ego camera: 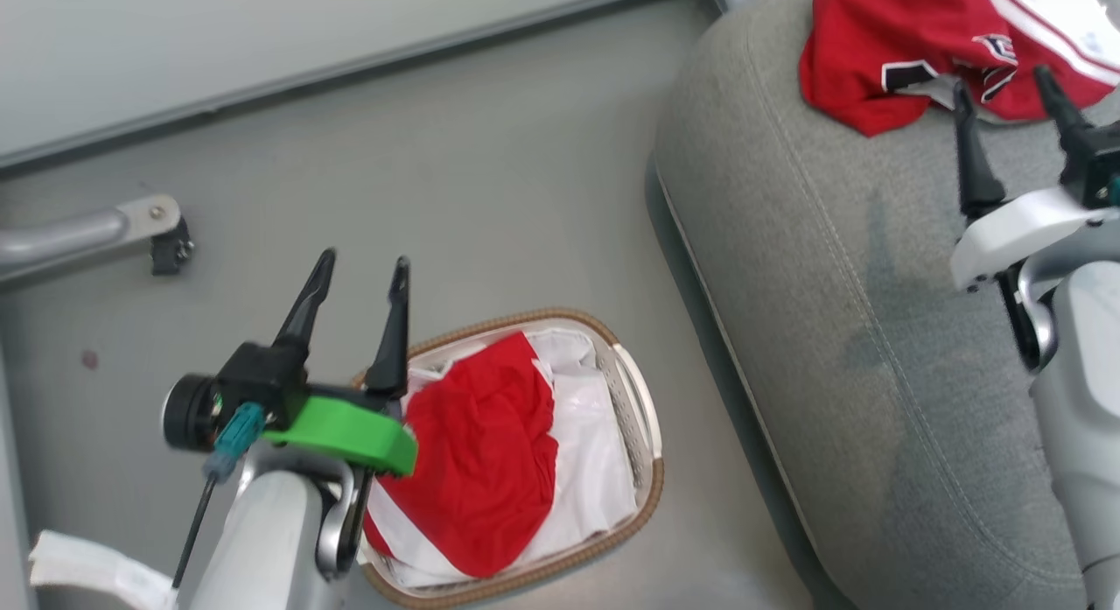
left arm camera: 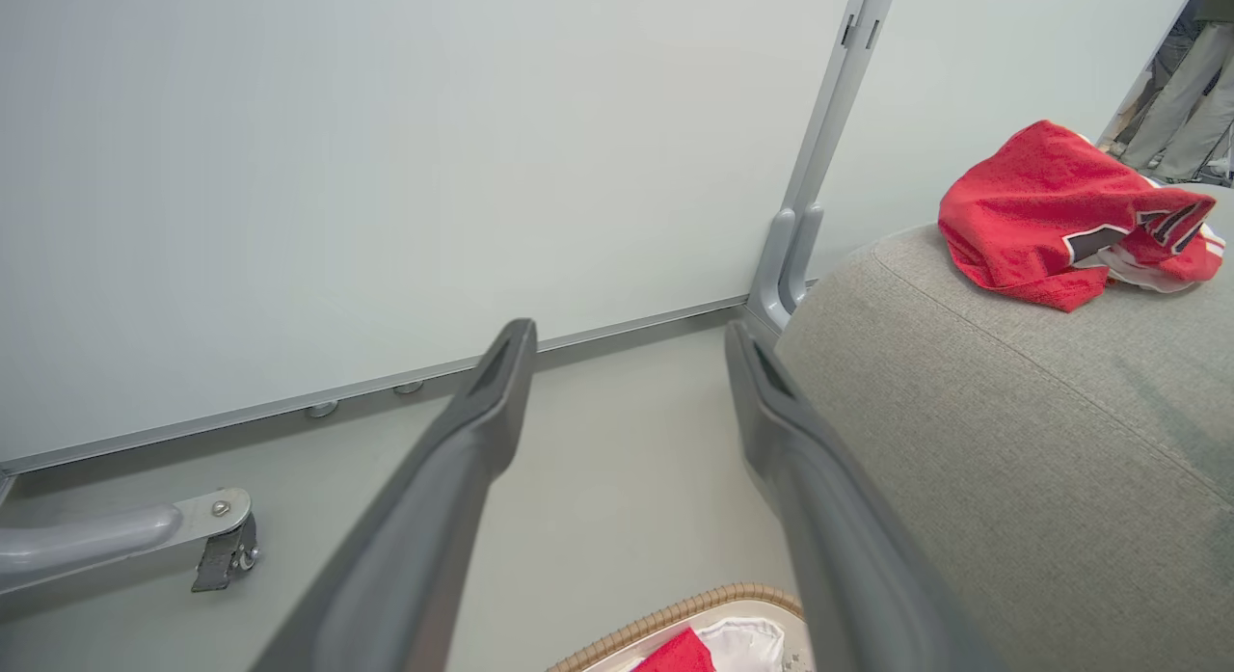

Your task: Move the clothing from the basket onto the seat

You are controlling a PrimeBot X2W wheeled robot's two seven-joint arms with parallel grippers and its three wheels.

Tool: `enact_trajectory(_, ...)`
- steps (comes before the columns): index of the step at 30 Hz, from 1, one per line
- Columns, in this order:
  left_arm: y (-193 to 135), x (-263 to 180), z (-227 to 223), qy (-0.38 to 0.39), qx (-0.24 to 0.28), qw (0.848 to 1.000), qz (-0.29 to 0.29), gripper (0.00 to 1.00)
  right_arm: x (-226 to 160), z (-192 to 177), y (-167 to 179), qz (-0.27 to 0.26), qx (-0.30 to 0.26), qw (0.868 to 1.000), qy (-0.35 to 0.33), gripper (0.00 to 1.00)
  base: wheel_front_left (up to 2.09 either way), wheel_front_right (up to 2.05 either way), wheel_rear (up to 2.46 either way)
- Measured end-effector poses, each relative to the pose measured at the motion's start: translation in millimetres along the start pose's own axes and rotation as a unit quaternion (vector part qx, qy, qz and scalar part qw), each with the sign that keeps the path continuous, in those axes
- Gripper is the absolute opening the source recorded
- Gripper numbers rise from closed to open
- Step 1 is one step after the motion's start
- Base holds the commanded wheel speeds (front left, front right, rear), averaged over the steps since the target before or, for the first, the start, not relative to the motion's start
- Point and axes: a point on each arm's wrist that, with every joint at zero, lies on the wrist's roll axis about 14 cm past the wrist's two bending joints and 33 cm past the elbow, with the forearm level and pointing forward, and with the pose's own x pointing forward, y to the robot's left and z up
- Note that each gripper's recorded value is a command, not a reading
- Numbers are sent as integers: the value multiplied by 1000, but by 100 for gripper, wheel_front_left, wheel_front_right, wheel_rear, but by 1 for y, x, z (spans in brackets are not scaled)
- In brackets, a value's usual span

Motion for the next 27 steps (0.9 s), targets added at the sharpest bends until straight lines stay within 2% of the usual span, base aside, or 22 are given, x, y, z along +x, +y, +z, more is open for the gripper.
enact_trajectory(5, 30, -39, 15, -11, 5, 998, 68, 100, -18, 16, 34, 30, 44, 998, -20, 100, 0, 0, 0)
enact_trajectory(14, 60, -106, 24, -20, 8, 988, 154, 100, -57, 27, 96, 76, 114, 990, -37, 100, 0, 0, 0)
enact_trajectory(18, 64, -126, 27, -24, 8, 985, 172, 100, -76, 26, 116, 88, 140, 986, -35, 100, 0, 0, 0)
enact_trajectory(27, 62, -151, 28, -31, -3, 982, 187, 100, -106, 21, 138, 111, 176, 978, -26, 100, 0, 0, 0)
